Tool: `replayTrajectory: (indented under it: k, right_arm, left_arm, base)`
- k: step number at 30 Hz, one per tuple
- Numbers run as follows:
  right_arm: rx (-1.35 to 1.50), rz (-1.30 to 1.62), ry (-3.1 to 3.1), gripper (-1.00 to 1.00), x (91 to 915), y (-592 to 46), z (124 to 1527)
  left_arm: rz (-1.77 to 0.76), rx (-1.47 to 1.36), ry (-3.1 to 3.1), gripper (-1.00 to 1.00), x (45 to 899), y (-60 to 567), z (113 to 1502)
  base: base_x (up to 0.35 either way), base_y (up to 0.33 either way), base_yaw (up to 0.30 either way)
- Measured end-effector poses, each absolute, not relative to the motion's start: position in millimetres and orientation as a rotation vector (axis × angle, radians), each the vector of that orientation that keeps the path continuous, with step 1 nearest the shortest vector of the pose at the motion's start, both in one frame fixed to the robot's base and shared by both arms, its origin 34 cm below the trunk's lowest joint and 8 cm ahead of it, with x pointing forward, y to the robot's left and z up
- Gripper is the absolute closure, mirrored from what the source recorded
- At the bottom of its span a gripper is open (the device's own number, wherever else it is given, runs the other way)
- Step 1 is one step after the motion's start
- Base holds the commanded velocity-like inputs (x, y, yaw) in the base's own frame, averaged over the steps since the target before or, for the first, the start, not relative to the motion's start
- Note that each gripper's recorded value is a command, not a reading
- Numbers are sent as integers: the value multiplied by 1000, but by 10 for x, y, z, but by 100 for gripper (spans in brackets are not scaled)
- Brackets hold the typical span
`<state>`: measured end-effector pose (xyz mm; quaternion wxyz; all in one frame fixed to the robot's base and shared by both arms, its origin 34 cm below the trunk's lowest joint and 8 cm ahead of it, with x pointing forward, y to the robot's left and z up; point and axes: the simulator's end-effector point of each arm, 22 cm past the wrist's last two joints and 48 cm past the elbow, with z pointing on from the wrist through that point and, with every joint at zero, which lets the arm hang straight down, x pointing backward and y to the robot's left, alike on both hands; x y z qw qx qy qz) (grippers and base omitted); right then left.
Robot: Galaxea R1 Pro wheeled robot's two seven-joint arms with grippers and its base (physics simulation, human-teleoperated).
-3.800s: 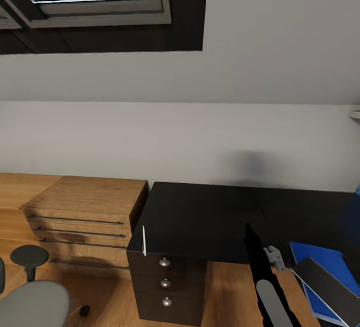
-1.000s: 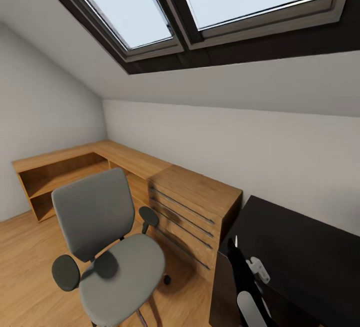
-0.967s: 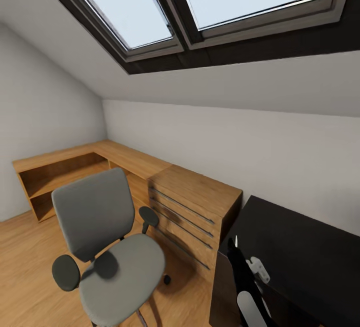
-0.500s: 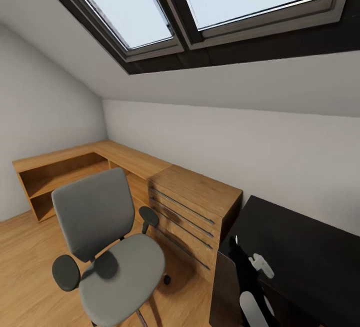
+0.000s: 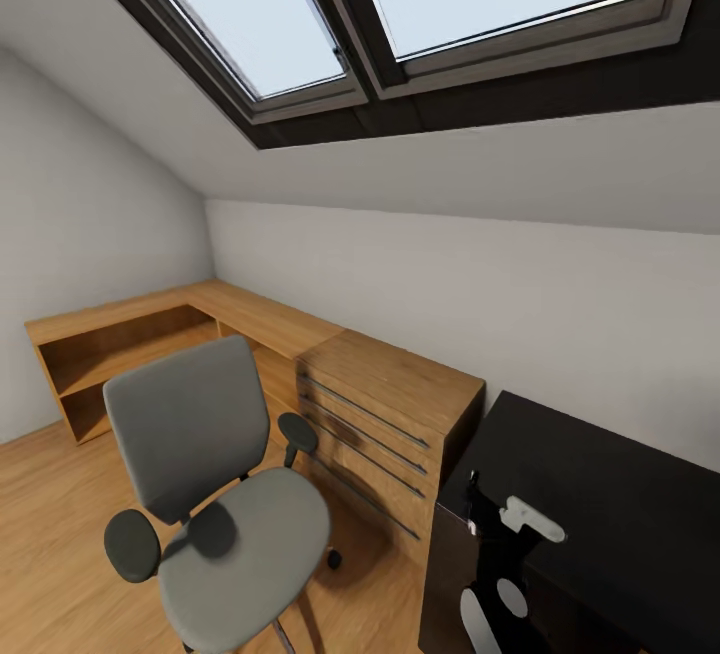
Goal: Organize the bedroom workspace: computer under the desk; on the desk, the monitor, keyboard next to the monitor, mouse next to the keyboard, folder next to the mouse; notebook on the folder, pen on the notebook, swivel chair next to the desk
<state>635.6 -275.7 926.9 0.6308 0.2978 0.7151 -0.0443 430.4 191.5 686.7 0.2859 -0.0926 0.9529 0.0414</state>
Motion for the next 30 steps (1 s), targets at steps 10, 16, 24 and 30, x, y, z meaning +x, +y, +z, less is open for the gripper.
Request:
replayTrajectory:
  k: [10, 16, 24, 30]
  right_arm:
    - [555, -134, 1870, -100, 6431, -2481, 9032]
    - [424, -163, 2081, -100, 6570, -2349, 8945]
    - [377, -195, 2173, -100, 6562, -2364, 8886]
    - [322, -229, 2260, -100, 6530, -2417, 8820]
  left_arm:
    - [111, -248, 2547, -100, 4303, 1915, 6868]
    - [111, -248, 2547, -100, 4305, 1915, 6868]
    - [111, -247, 2546, -100, 4309, 1915, 6872]
    - [111, -247, 2546, -100, 4306, 1915, 6871]
  base:
    - [0, 0, 0]
    - [0, 0, 0]
    - [0, 0, 0]
    - [0, 0, 0]
